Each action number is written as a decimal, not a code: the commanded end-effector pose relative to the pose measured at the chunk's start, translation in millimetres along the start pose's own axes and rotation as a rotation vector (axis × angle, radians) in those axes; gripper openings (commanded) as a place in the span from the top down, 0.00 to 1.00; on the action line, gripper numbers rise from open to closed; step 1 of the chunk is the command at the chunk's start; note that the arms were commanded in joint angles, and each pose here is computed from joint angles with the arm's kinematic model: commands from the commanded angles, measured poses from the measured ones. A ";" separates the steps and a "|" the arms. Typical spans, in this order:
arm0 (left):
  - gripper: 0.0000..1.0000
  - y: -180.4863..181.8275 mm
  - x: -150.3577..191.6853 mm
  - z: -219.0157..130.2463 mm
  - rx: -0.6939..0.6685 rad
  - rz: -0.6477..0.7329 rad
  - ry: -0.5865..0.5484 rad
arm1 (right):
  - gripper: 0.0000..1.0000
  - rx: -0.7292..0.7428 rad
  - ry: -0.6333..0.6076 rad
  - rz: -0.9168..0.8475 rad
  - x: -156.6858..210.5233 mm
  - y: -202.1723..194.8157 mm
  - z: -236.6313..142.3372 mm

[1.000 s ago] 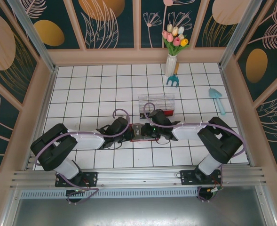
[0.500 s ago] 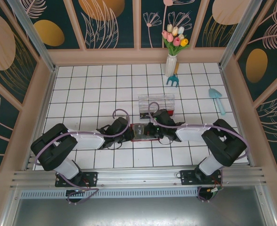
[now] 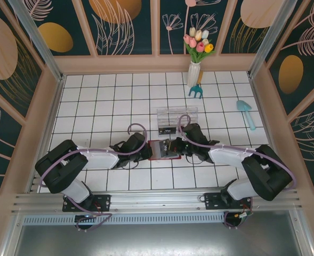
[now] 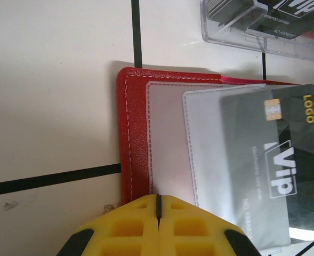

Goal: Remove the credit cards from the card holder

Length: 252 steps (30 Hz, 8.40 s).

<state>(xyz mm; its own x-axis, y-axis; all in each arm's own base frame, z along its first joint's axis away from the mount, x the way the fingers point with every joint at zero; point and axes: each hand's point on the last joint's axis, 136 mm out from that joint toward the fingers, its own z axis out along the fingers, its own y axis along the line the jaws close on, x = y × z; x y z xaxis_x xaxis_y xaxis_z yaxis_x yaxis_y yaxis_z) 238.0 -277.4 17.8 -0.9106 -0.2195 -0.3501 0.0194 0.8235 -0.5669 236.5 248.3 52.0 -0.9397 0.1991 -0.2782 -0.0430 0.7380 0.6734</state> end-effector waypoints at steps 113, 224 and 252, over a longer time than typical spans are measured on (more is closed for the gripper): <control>0.02 4.0 -71.7 -194.5 0.145 -0.013 -0.586 | 1.00 0.390 0.159 -1.858 -83.2 29.7 14.8; 1.00 8.3 -4.2 -18.6 -0.029 -0.005 -0.054 | 0.65 0.153 0.058 -0.131 3.3 -26.1 2.7; 1.00 6.1 -4.0 -18.5 -0.020 -0.006 -0.049 | 0.65 0.039 0.081 -0.158 4.0 14.4 5.2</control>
<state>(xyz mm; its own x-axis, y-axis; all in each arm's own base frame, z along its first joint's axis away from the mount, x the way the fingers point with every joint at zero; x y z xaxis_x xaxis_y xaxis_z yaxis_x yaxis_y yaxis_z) 232.4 -258.7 27.7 -0.8897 -0.2530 -0.3801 0.0026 0.8297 -0.5582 231.9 245.4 35.5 -0.9524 0.0323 -0.3031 -0.1413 0.8343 0.5329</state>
